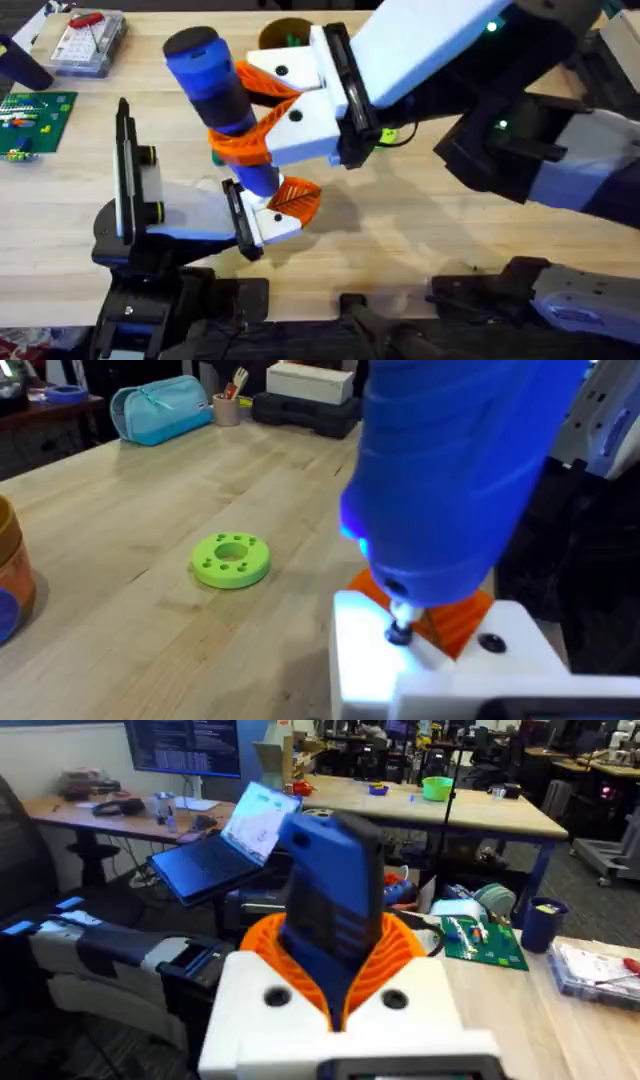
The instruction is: Pick up the gripper from the table and insert it into the empty holder that is missing its gripper. Then pick up a screw, insert it into the mounting hole, and use the screwdriver to tighten it. Finally, clean up the table by picking up the vegetable and placing it into the bucket.
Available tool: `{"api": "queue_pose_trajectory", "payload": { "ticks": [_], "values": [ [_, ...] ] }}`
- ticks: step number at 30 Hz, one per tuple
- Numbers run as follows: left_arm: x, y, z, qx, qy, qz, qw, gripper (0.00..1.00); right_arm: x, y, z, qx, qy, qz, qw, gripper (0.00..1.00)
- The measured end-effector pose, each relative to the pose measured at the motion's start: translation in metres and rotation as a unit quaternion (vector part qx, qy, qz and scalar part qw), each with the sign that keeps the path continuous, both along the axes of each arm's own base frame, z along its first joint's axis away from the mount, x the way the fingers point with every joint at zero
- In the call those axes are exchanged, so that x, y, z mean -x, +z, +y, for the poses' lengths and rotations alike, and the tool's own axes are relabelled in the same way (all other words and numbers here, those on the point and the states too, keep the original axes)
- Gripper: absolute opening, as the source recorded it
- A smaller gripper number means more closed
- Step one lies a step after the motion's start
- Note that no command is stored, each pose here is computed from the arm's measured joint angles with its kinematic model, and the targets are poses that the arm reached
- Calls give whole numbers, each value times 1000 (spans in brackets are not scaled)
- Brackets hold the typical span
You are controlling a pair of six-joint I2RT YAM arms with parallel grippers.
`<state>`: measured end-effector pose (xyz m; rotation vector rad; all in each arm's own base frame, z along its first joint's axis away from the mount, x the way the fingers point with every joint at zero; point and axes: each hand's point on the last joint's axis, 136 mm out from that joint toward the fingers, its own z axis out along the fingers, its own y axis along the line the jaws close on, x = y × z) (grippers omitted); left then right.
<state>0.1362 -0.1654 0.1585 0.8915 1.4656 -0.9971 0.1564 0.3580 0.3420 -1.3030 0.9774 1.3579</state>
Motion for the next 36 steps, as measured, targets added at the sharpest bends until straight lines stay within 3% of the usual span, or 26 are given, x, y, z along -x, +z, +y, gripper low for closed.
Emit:
{"api": "queue_pose_trajectory", "payload": {
  "ticks": [30, 36],
  "values": [
    [-1, 0, 0, 0, 2, -1, 1000, 4, 1, 27, -1, -17, 10, -20, 1000, 26],
    [-1, 0, 0, 0, 2, -1, 1000, 4, -20, 0, -3, 76, -13, 56, 995, 26]
  ]
}}
